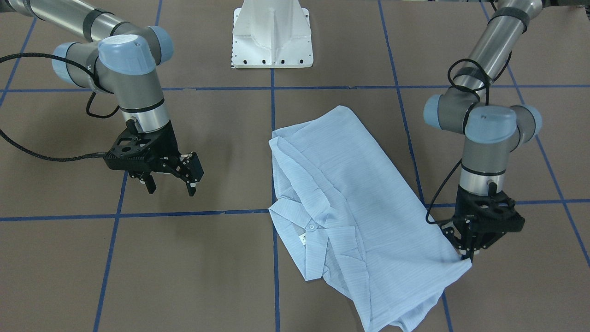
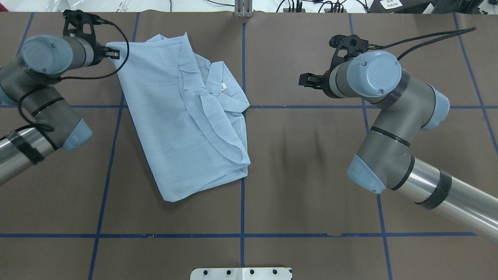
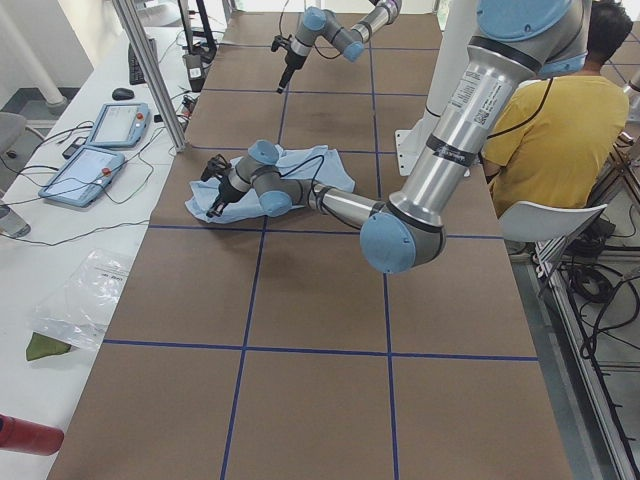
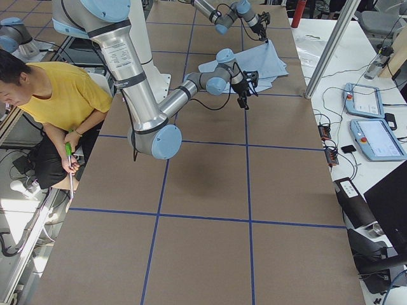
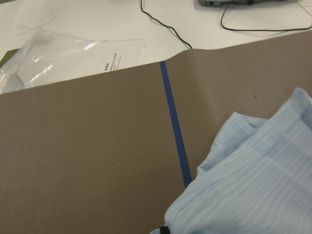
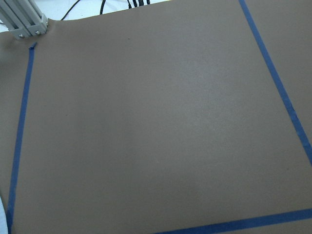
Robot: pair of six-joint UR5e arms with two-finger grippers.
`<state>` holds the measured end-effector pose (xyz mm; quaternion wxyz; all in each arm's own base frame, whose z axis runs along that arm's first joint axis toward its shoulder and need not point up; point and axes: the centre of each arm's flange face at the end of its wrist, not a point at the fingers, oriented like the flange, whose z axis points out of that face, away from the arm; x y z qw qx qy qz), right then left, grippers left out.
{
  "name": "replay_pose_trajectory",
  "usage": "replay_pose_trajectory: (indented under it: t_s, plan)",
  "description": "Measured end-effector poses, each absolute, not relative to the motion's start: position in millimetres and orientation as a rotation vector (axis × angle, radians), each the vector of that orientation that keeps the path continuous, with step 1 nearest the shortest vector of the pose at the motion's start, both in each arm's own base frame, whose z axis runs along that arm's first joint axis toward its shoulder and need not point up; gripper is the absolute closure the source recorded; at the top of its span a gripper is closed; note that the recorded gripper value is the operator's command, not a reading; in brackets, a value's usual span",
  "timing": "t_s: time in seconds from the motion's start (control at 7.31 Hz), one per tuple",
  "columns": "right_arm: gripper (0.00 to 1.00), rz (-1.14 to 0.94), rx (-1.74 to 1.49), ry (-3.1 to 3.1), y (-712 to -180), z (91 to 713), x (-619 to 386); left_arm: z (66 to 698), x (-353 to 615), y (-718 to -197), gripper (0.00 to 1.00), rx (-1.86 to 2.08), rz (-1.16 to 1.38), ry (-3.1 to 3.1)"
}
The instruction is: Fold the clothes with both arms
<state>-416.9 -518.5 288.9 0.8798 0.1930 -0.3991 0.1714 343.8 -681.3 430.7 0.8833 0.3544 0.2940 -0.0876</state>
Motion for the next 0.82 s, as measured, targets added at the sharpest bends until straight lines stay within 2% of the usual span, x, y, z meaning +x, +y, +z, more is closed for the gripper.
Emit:
replay_pose_trajectory:
  t_s: [0.14, 0.41, 0.82]
  plan:
    - [0.00, 0.353, 0.403, -0.838, -516, 286, -419, 430, 349, -709, 0.01, 0.752, -0.198, 0.606]
    - [0.00, 0.365, 0.390, -0.853, -511, 276, -429, 438, 340, -717, 0.00, 0.785, -0.161, 0.610]
    - [0.03, 0.507, 0.294, -0.878, -529, 217, -487, 440, 307, -680, 0.00, 0.803, -0.046, 0.706]
